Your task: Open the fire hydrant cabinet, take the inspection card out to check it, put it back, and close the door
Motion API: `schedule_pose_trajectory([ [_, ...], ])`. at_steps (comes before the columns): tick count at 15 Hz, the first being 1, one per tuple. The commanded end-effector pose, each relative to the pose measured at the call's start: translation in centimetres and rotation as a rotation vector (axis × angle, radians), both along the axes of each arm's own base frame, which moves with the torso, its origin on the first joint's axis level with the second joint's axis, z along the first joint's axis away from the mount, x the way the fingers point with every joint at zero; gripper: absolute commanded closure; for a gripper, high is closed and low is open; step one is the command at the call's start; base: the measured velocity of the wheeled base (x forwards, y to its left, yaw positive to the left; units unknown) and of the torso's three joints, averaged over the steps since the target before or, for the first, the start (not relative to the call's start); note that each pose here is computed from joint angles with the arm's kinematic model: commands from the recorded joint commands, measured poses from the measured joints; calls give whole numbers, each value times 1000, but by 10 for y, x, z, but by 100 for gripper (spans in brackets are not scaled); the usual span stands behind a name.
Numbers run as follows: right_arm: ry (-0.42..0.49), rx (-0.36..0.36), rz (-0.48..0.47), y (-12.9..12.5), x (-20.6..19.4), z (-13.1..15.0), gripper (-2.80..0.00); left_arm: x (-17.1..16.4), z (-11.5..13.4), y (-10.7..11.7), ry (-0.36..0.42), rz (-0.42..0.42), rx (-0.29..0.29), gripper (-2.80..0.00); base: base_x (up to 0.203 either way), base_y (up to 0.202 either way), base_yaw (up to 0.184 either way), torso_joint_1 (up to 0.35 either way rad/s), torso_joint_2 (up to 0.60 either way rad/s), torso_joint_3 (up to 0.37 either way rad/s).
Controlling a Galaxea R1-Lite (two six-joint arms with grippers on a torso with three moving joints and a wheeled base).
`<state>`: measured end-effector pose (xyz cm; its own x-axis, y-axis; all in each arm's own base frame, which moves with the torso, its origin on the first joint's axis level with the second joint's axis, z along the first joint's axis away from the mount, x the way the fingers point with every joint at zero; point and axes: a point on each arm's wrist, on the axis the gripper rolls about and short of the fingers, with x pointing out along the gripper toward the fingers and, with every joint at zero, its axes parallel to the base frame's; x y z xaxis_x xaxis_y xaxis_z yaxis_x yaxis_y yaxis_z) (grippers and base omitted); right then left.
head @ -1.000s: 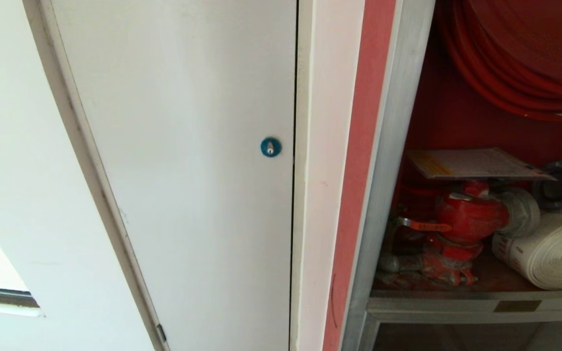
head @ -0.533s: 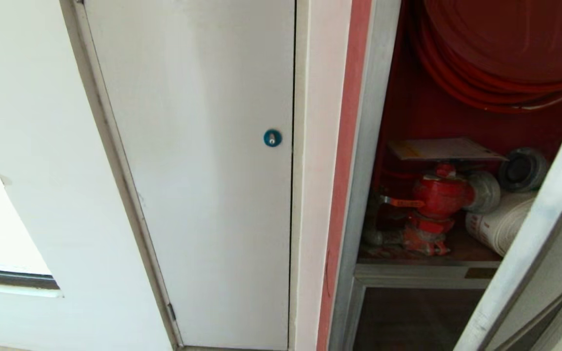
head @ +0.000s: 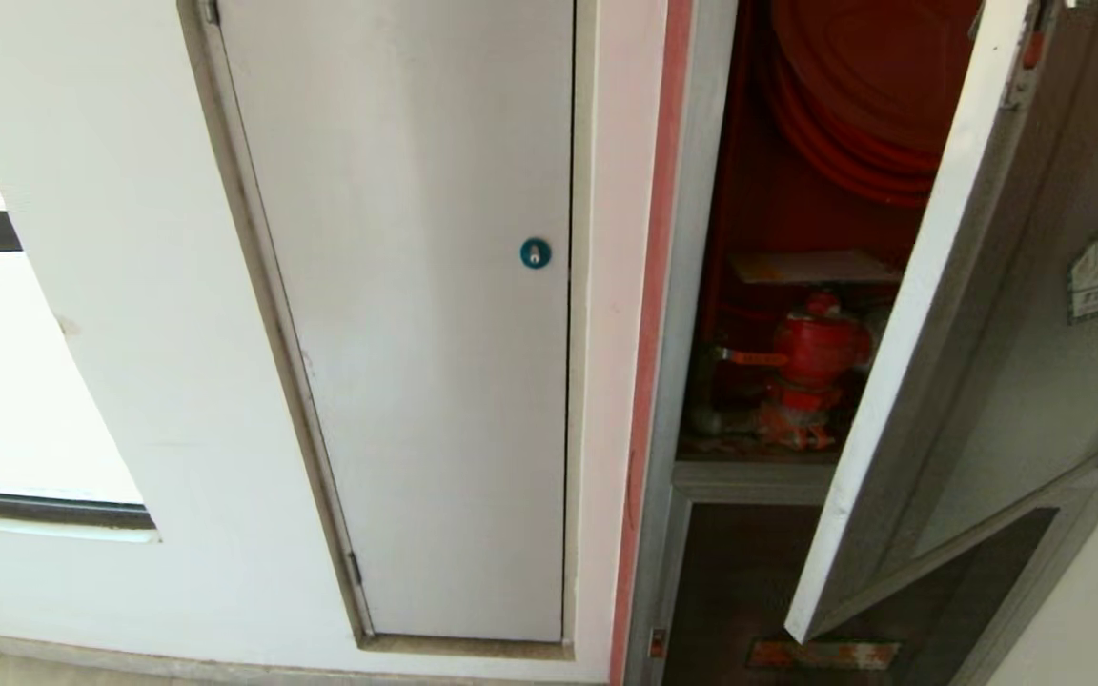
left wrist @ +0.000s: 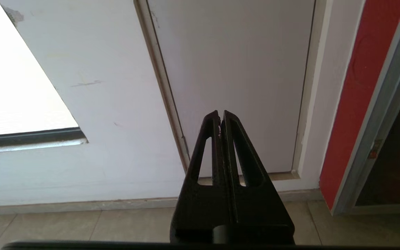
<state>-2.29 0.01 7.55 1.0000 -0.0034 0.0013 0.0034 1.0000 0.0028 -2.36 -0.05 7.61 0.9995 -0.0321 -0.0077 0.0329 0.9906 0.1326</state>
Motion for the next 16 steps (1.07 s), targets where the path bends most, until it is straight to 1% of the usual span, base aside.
schedule_pose_trajectory([
  [1, 0, 0, -1, 0, 0, 0, 0, 0, 0, 0, 2, 0, 0, 0, -198, 0, 2, 3, 7, 2],
  [13, 0, 0, -1, 0, 0, 0, 0, 0, 0, 0, -3, -1, 2, 0, -197, 0, 1, 2, 3, 3],
  [15, 0, 0, 0, 0, 0, 0, 0, 0, 0, 0, -3, 2, -15, 0, -128, 0, 3, 1, -4, 3],
  [16, 0, 0, 0, 0, 0, 0, 0, 0, 0, 0, -2, 2, -29, 0, 0, 0, 0, 0, 0, 0],
])
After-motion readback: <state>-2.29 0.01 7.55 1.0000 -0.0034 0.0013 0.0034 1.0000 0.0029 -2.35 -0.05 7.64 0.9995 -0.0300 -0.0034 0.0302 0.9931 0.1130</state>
